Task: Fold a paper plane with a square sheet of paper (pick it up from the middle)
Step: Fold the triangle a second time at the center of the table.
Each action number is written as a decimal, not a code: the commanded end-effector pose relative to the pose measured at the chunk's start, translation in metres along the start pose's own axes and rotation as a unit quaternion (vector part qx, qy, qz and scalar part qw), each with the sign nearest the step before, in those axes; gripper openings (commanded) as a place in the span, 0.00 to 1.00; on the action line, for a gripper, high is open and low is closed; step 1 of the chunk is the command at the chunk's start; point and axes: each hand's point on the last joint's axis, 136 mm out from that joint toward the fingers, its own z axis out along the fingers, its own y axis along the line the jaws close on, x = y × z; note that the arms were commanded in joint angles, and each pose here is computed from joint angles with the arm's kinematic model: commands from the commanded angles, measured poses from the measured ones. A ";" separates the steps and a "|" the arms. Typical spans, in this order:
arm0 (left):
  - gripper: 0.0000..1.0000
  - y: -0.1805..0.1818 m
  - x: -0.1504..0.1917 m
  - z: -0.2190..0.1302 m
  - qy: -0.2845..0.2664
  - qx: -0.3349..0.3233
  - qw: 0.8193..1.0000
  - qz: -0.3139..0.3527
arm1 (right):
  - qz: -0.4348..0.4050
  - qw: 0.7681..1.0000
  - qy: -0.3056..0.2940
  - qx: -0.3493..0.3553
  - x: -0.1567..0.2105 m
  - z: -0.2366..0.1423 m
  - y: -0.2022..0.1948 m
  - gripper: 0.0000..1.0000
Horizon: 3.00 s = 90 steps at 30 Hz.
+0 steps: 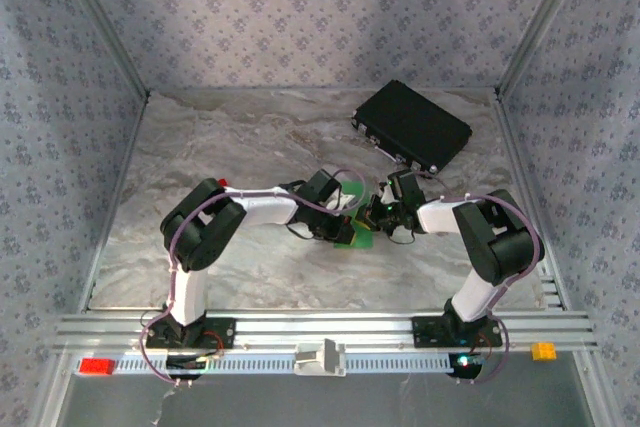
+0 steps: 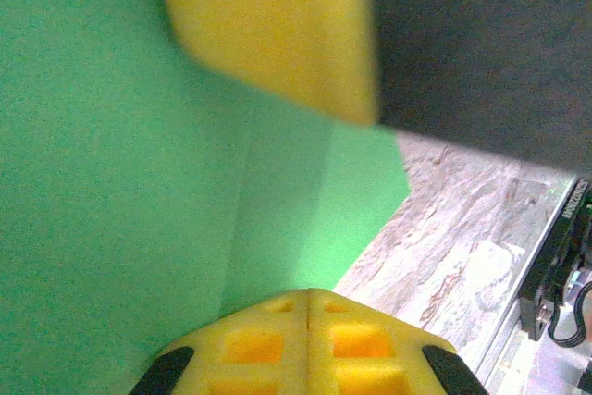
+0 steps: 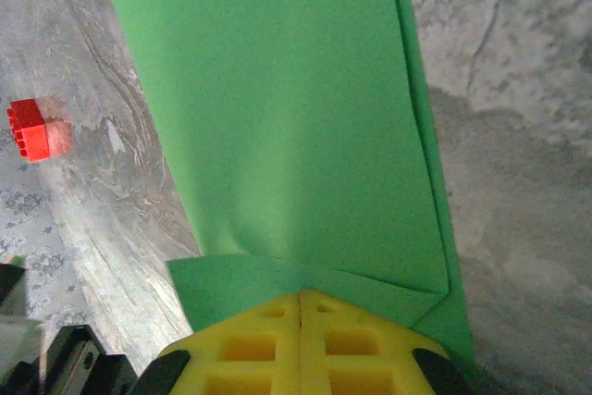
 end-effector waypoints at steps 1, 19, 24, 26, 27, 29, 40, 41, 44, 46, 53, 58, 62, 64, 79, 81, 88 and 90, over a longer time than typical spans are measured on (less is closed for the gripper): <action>0.05 0.005 0.000 0.001 -0.005 0.002 1.000 -0.005 | 0.039 0.997 0.009 0.060 0.011 0.002 -0.038 0.00; 0.09 -0.014 -0.021 -0.018 -0.051 0.018 0.998 0.015 | 0.038 0.997 0.007 0.061 0.010 0.000 -0.038 0.00; 0.08 0.001 -0.019 -0.006 -0.037 0.000 0.999 0.003 | 0.037 0.997 0.008 0.059 0.010 0.001 -0.037 0.00; 0.07 0.006 -0.018 -0.005 -0.035 -0.008 0.999 0.000 | 0.037 0.998 0.008 0.059 0.011 0.001 -0.036 0.00; 0.07 0.009 -0.018 -0.005 -0.036 -0.011 0.999 -0.001 | 0.038 0.997 0.008 0.060 0.011 0.001 -0.038 0.00; 0.07 0.011 -0.018 -0.005 -0.040 -0.012 0.999 -0.005 | 0.039 0.997 0.008 0.062 0.011 0.001 -0.039 0.00; 0.06 0.023 -0.002 -0.007 -0.047 0.013 0.997 -0.064 | 0.039 0.997 0.010 0.064 0.012 0.002 -0.041 0.00; 0.06 0.024 0.001 -0.007 -0.046 0.013 0.996 -0.069 | 0.040 0.997 0.010 0.065 0.012 0.002 -0.041 0.00; 0.05 0.030 0.009 -0.008 -0.045 0.006 0.995 -0.089 | 0.040 0.997 0.010 0.065 0.011 0.002 -0.041 0.00; 0.04 0.031 0.015 -0.009 -0.044 0.010 0.994 -0.098 | 0.038 0.997 0.009 0.065 0.011 0.002 -0.040 0.00; 0.04 0.032 0.034 -0.014 -0.027 -0.002 0.995 -0.097 | 0.039 0.997 0.008 0.066 0.012 0.001 -0.041 0.00; 0.04 0.033 0.037 -0.024 -0.036 -0.019 0.995 -0.087 | 0.038 0.997 0.008 0.064 0.012 0.001 -0.039 0.00; 0.04 0.008 0.017 -0.041 -0.076 0.009 0.995 -0.060 | 0.039 0.997 0.008 0.061 0.011 0.000 -0.037 0.00; 0.04 -0.004 0.005 -0.047 -0.094 0.024 0.994 -0.048 | 0.037 0.997 0.007 0.061 0.011 0.000 -0.036 0.00; 0.02 0.016 -0.026 -0.010 -0.065 0.002 0.996 -0.066 | 0.036 0.998 0.010 0.052 0.010 0.001 -0.032 0.00; 0.02 0.023 -0.017 -0.008 -0.059 -0.006 0.996 -0.069 | 0.036 0.998 0.010 0.051 0.009 0.000 -0.031 0.00; 0.02 0.046 0.002 -0.008 -0.047 -0.052 0.996 -0.057 | 0.009 1.000 0.001 0.027 0.001 -0.006 -0.011 0.02; 0.02 0.043 0.002 -0.007 -0.047 -0.042 0.996 -0.056 | -0.009 1.000 -0.003 0.015 -0.002 -0.010 0.001 0.03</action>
